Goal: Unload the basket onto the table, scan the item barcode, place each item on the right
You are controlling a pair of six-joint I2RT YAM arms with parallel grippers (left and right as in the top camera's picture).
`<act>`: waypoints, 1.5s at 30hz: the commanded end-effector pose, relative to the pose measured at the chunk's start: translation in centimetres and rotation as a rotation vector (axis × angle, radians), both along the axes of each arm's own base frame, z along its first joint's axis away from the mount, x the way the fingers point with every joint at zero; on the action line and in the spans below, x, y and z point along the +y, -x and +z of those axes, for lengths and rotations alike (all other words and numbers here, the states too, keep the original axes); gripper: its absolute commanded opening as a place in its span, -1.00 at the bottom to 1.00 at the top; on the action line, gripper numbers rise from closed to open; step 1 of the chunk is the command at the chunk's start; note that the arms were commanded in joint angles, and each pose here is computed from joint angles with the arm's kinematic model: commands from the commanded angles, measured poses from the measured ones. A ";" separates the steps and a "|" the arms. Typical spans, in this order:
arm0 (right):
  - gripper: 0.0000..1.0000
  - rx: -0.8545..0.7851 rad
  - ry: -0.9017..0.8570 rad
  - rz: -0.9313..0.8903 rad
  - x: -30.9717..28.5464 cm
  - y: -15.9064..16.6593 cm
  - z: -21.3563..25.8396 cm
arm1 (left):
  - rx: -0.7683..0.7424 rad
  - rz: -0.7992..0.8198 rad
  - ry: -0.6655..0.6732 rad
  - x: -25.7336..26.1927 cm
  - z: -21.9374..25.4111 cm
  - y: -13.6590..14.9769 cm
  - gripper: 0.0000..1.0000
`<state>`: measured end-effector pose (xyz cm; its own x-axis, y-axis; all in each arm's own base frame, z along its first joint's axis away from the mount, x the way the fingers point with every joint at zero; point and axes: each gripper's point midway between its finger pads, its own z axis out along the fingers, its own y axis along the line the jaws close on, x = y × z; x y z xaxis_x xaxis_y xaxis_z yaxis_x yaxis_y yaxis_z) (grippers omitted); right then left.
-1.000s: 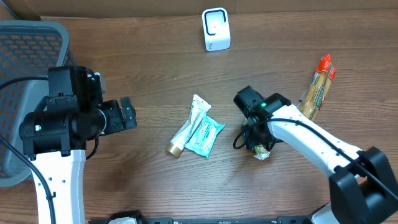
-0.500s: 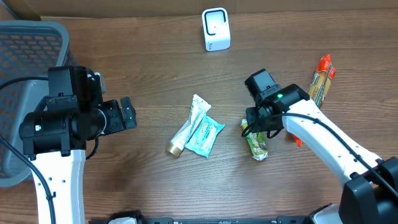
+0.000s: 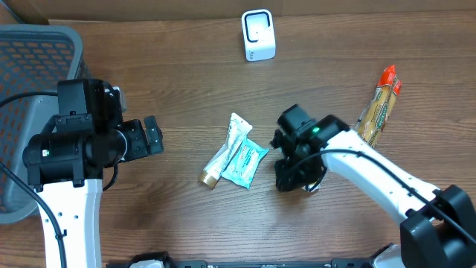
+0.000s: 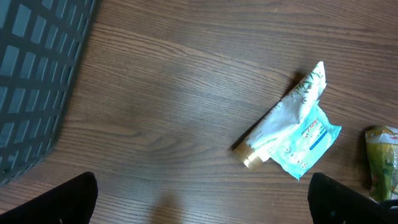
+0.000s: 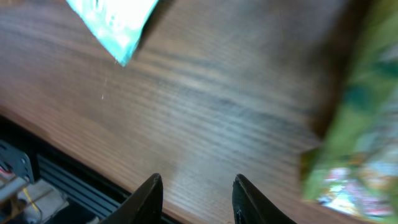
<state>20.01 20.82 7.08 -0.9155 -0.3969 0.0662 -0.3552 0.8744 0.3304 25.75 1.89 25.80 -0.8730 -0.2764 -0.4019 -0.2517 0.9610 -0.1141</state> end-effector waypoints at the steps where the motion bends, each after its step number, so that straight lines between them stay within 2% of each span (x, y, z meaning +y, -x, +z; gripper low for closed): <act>1: -0.25 0.005 0.130 -0.059 -1.9 0.9 -1.8 | -0.013 0.017 0.010 0.0 0.3 -0.2 1.00; 6: -0.25 -0.074 0.391 -0.254 -6.9 0.0 -3.8 | -0.013 0.017 0.010 0.0 0.3 -0.2 0.99; 7: -0.26 -0.141 0.479 -0.331 -8.8 -1.1 -3.9 | -0.013 0.017 0.010 0.0 0.3 -0.2 1.00; 10: -0.27 -0.245 0.544 -0.418 -10.8 -3.4 -3.9 | -0.013 0.017 0.010 0.0 0.3 -0.2 1.00; 18: -0.24 -0.440 0.462 -0.476 -12.5 -10.1 -3.6 | -0.013 0.017 0.009 0.0 0.3 -0.2 0.99; 23: -0.24 -0.491 0.434 -0.491 -13.7 -12.3 -3.2 | -0.013 0.017 0.009 0.0 0.3 -0.2 0.99; 28: -0.12 -0.493 0.339 -0.458 -12.4 -13.7 -1.3 | -0.013 0.017 0.009 0.0 0.3 -0.2 0.99; 32: 0.18 -0.400 0.130 -0.452 -8.3 -13.5 1.4 | -0.013 0.017 0.009 0.0 0.3 -0.2 0.99; 33: 0.20 -0.357 0.078 -0.479 -7.4 -13.1 1.8 | -0.013 0.017 0.009 0.0 0.3 -0.2 1.00; 34: 0.35 -0.319 0.041 -0.514 -6.7 -12.8 1.9 | -0.013 0.017 0.009 0.0 0.3 -0.2 1.00; 36: 0.99 -0.233 -0.019 -0.629 -5.6 -12.2 1.9 | -0.013 0.017 0.010 0.0 0.3 -0.2 0.99; 41: 1.00 -0.089 -0.070 -0.954 -4.8 -12.0 0.8 | -0.013 0.017 0.009 0.0 0.3 -0.2 0.99; 45: 1.00 -0.047 -0.077 -1.080 -4.6 -12.0 -0.3 | -0.013 0.017 0.010 0.0 0.3 -0.2 0.99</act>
<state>32.79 15.61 7.27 -0.8759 0.4764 -0.0767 0.4147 0.8245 0.3851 25.75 1.89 25.80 -0.8730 -0.2764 -0.4019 -0.2517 0.9610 -0.1141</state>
